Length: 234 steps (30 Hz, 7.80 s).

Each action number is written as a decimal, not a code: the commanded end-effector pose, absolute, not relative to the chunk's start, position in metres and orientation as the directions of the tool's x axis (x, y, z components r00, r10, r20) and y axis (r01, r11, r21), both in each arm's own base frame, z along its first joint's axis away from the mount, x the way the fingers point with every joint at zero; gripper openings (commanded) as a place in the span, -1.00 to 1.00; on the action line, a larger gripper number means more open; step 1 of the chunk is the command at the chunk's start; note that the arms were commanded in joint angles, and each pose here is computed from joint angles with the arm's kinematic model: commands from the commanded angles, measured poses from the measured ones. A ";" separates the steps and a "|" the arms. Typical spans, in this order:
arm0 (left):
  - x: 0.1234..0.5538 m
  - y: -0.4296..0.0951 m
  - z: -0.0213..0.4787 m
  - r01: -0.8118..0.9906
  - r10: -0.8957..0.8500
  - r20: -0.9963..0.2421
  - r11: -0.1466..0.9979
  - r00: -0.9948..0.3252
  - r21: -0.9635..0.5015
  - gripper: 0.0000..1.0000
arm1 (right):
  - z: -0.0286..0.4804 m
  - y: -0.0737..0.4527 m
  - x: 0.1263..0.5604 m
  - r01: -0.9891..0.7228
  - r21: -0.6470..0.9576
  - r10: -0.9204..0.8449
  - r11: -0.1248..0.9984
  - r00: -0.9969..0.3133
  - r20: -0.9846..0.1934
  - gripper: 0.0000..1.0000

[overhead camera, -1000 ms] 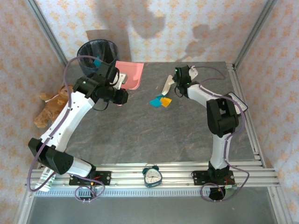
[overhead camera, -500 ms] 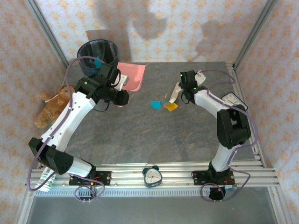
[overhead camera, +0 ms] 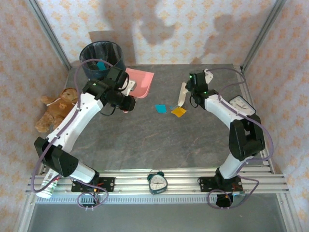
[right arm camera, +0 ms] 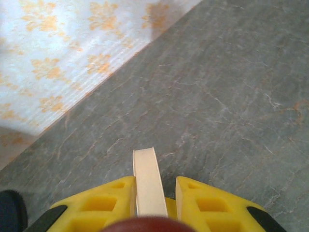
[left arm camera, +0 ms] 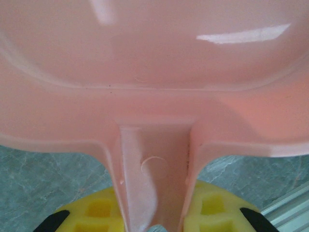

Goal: Sweep away the paper scraps from the table

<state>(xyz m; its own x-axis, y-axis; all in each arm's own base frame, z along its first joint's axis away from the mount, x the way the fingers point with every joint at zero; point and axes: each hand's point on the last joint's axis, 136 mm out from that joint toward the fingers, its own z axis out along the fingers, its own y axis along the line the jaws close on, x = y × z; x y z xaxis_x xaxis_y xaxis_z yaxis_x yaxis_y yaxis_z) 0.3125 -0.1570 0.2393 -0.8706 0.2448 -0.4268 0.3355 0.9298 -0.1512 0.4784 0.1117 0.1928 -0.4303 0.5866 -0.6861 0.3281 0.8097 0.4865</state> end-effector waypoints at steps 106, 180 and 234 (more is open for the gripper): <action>0.318 -0.204 0.055 0.701 0.665 0.354 0.712 -0.658 -0.032 -1.00 | 0.196 0.236 0.433 -0.376 0.001 -0.225 0.927 -0.555 -0.801 -1.00; 0.306 -0.184 0.059 0.620 0.582 0.313 0.784 -0.751 0.029 -1.00 | 0.230 0.197 0.391 -0.170 0.045 -0.053 0.984 -0.528 -0.848 -1.00; 0.314 -0.177 0.063 0.619 0.594 0.245 0.785 -0.766 0.034 -1.00 | 0.209 0.269 0.423 -0.528 0.099 -0.230 0.843 -0.520 -0.823 -1.00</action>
<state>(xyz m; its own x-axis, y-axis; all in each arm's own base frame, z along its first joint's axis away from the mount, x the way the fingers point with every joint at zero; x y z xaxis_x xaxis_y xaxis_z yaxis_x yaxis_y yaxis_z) 0.3122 -0.1839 0.0488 -0.7683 0.5804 0.2698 0.6045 0.7965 0.0081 0.4362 0.2707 0.1922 -0.5186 -0.2488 -0.8180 -0.5159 0.8540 0.0673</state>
